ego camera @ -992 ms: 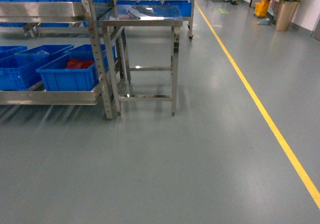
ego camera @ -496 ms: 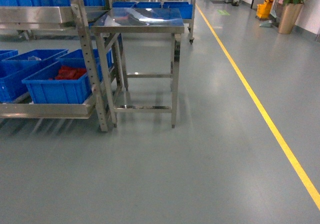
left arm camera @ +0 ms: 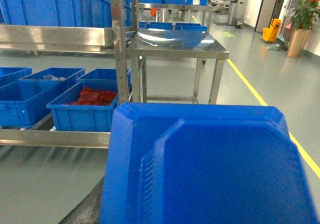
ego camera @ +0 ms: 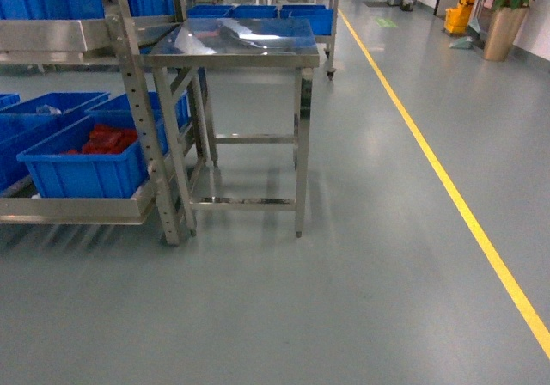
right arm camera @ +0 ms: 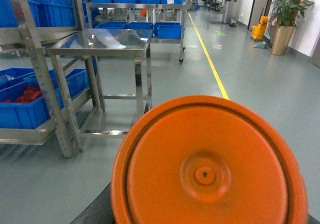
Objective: Sort blue parts and orange caps into right shelf containers
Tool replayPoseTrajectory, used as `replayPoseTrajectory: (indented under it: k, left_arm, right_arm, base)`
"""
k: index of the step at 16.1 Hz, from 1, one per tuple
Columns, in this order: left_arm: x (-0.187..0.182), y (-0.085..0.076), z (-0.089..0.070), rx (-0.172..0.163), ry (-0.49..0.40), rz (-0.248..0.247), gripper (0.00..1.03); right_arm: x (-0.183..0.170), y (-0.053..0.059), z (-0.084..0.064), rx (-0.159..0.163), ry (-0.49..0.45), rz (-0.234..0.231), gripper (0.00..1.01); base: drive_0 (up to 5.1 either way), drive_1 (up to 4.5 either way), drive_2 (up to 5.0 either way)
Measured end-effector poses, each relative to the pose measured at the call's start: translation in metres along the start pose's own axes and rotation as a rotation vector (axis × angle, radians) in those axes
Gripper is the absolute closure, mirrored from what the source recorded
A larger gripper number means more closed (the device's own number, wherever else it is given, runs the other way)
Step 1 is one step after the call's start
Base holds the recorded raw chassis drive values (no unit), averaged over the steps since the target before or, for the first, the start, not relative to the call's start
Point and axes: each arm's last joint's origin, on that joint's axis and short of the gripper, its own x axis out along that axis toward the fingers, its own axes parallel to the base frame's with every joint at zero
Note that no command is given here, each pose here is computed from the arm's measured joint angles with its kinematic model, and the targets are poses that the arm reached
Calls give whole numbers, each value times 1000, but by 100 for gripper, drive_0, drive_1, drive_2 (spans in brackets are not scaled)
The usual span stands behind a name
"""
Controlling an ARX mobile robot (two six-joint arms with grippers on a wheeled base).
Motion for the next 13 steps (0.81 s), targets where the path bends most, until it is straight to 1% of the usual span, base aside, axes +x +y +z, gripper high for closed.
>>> replayPoseTrajectory:
  k: [13]
  left_arm:
    - [0,0,0,0,-2,0,60]
  right_arm:
    - [0,0,0,0,-1,0,57]
  base:
    - [1,434,-433]
